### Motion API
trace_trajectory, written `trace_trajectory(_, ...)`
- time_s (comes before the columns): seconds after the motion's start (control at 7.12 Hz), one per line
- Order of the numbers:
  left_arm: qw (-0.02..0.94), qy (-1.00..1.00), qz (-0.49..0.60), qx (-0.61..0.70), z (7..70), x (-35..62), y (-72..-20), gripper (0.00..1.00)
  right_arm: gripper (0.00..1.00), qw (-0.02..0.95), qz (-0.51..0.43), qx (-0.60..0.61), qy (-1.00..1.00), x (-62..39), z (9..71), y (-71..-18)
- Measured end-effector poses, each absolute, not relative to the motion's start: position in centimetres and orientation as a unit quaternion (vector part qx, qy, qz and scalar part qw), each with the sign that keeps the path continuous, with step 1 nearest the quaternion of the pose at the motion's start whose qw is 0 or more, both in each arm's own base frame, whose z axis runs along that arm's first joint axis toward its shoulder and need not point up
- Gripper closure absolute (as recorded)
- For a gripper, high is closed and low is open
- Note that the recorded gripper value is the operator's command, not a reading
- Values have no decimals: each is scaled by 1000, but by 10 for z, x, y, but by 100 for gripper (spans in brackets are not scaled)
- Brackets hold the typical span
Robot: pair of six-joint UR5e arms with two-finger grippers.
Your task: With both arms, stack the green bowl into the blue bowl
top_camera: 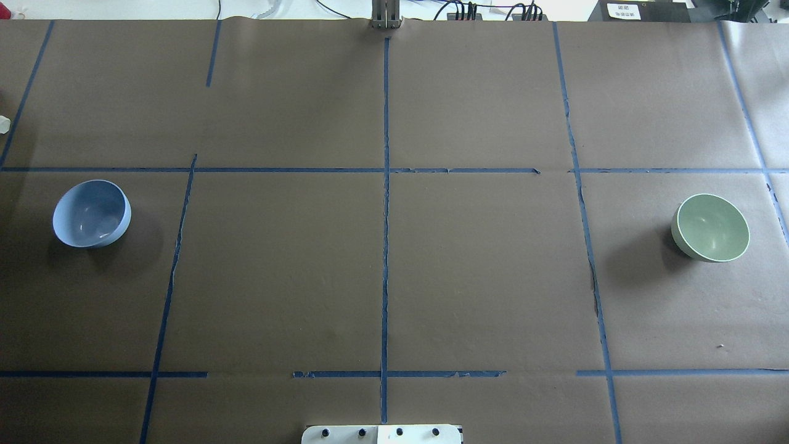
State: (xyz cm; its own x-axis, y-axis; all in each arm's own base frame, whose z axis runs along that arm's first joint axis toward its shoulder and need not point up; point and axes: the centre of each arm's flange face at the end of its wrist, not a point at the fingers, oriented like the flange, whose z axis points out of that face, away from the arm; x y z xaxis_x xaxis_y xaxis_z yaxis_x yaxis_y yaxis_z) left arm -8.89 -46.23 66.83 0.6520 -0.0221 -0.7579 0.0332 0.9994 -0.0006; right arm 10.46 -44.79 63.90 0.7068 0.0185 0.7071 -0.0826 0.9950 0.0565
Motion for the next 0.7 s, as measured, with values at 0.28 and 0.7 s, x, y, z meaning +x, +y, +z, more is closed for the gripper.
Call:
trace_trajectory(0.28,908,418,-16,6,669,-89,-461,0,0,923,26,46,-382,105,638,-448)
trace_trajectory(0.7,908,419,-13,14,662,-87,-464,0,0,922,23,52,-384,104,632,-451)
